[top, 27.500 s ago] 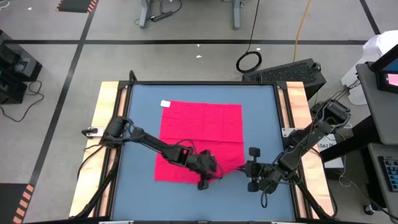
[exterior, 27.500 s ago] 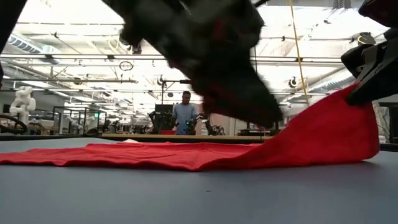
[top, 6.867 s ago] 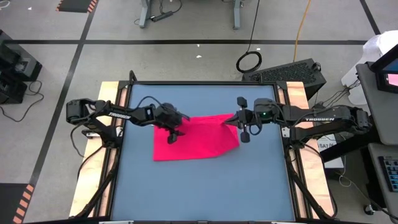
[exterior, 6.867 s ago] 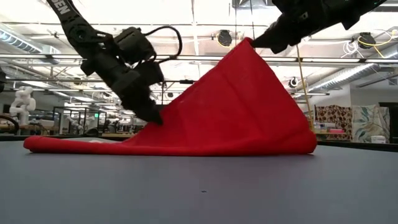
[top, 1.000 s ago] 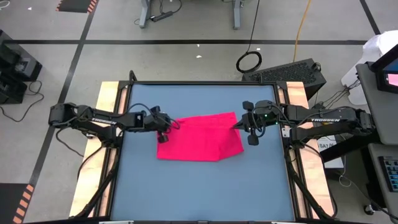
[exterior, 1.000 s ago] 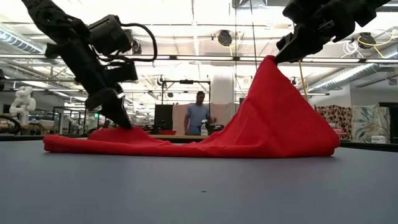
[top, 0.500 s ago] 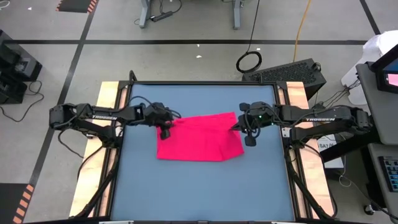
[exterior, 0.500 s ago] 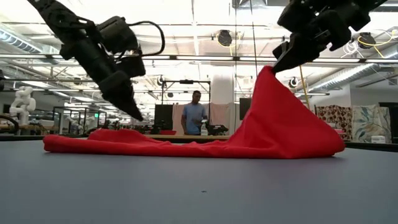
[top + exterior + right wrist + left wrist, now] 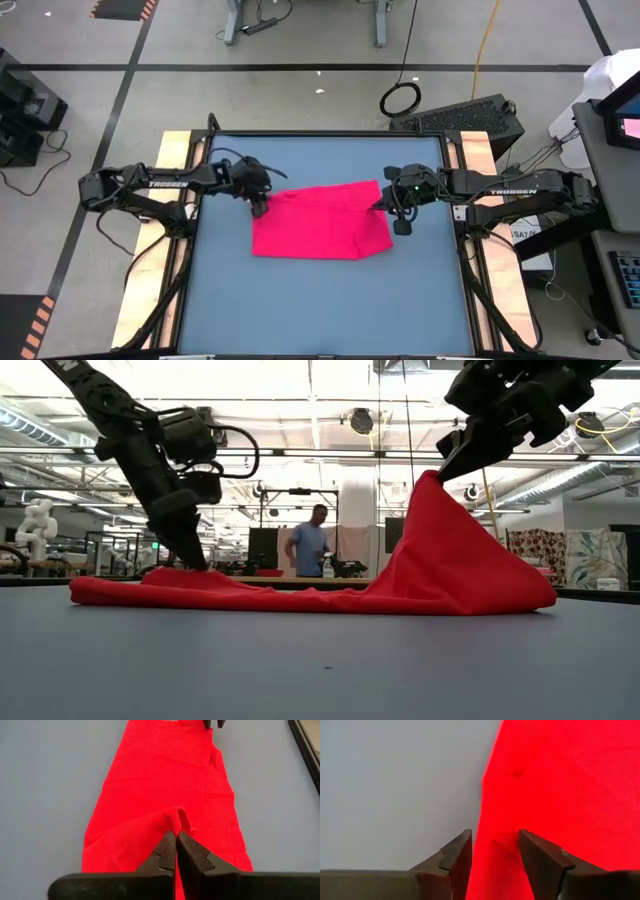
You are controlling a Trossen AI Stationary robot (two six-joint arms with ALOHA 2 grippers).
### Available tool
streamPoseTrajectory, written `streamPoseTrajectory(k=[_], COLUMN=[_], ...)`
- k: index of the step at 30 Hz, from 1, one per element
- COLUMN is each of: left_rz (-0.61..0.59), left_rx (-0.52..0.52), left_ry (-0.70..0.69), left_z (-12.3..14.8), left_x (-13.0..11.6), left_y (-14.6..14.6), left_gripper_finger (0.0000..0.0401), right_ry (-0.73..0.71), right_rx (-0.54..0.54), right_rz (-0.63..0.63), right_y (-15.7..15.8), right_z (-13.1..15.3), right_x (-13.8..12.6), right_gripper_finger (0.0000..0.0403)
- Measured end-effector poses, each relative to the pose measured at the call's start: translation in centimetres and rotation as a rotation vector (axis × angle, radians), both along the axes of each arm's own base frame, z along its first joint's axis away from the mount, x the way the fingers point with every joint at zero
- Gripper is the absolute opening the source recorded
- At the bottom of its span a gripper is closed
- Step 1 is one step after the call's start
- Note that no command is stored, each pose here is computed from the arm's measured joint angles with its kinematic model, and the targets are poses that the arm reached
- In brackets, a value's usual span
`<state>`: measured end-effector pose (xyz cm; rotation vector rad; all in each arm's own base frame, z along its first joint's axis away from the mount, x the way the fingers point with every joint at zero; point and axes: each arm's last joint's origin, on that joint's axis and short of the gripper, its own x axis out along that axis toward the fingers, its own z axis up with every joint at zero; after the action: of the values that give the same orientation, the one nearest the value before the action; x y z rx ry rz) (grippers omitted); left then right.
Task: Roll towel
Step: Roll the red towel
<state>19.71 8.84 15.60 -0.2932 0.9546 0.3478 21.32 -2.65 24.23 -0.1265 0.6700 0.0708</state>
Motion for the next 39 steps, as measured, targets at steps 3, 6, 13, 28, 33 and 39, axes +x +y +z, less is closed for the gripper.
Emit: streamPoseTrajectory(k=[3,6,13,28,33,39], left_rz=[0.011,-0.001,0.029,0.003,-0.014,-0.039], left_rx=[-0.02,-0.072,-0.144,-0.129,-0.129,-0.075], left_ry=[-0.001,-0.032,-0.038,-0.139,-0.134,-0.113], left_z=[-0.1,-0.1,-0.8,-0.9,-0.9,-0.9], left_x=[-0.2,-0.3,-0.8,-0.2,-0.1,0.2], left_y=[0.4,0.7,0.6,0.3,-0.1,-0.7], left_gripper_finger=[0.0167,0.0167,0.0167,0.0166,0.0165,0.0119], right_ry=[0.0,0.0,0.0,-0.001,-0.001,-0.001], right_rx=[-0.001,-0.002,-0.003,-0.015,-0.016,-0.018], right_rz=[0.002,0.003,0.003,0.011,0.011,0.008], right_y=[0.0,0.0,0.0,0.0,0.0,0.0], right_z=[0.0,0.0,0.0,0.0,0.0,0.0], right_x=[0.0,0.0,0.0,0.0,0.0,0.0], right_gripper_finger=[0.0,0.0,0.0,0.0,0.0,0.0])
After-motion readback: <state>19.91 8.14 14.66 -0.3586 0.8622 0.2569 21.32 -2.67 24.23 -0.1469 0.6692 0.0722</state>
